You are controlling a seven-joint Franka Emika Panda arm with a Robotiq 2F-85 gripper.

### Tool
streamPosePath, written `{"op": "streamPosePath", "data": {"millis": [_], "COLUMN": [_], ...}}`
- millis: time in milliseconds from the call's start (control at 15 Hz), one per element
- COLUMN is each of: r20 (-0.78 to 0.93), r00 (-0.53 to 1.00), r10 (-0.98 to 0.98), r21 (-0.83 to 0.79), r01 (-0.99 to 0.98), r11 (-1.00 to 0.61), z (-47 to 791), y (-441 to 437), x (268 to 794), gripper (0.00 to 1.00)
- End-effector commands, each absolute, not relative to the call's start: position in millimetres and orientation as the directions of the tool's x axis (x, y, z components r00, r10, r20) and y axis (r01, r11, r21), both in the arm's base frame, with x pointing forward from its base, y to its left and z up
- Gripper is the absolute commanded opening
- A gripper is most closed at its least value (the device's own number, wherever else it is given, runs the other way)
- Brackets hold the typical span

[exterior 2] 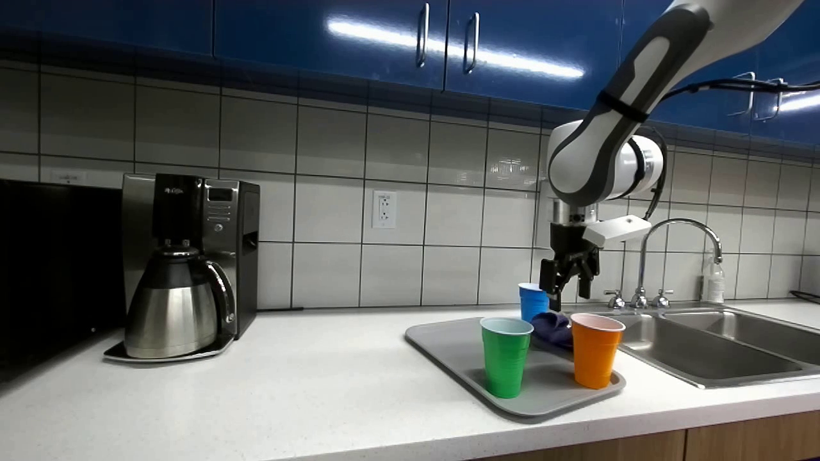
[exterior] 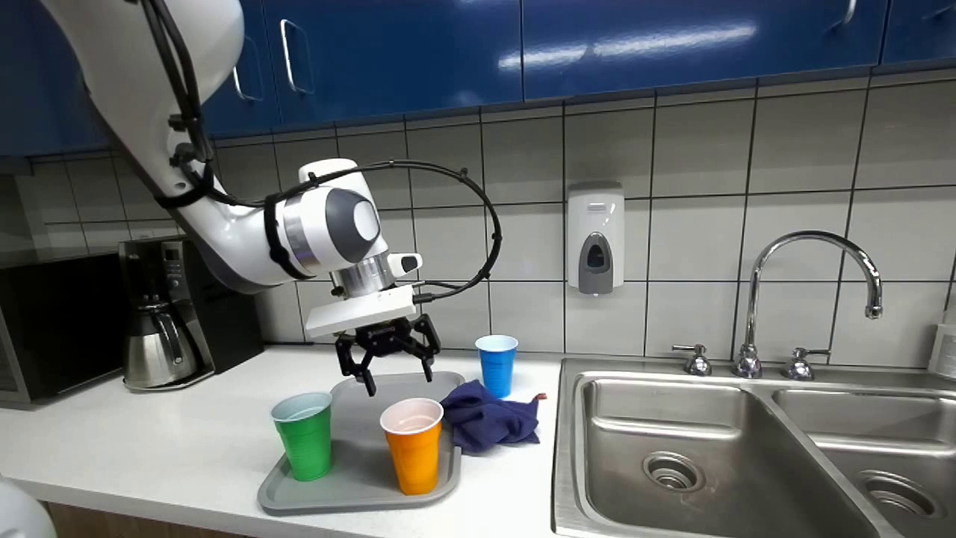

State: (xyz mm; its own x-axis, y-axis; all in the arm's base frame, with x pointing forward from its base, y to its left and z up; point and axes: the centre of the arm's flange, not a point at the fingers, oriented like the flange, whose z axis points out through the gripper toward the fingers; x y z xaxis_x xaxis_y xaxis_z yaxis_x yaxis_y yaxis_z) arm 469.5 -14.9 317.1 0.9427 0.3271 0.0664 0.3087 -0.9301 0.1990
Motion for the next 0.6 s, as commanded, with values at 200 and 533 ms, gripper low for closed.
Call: {"op": "streamPosePath", "data": {"millis": [200,533], "r20": [0.1,0.11], "r00": [0.964,0.955], "r10": [0.248,0.274], "r21": [0.207,0.207], "r01": [0.224,0.248], "r11": [-0.952,-0.946], "z": [337,333], "y": [-16,-16], "x": [502,494], "gripper": [1.0,1.0]}}
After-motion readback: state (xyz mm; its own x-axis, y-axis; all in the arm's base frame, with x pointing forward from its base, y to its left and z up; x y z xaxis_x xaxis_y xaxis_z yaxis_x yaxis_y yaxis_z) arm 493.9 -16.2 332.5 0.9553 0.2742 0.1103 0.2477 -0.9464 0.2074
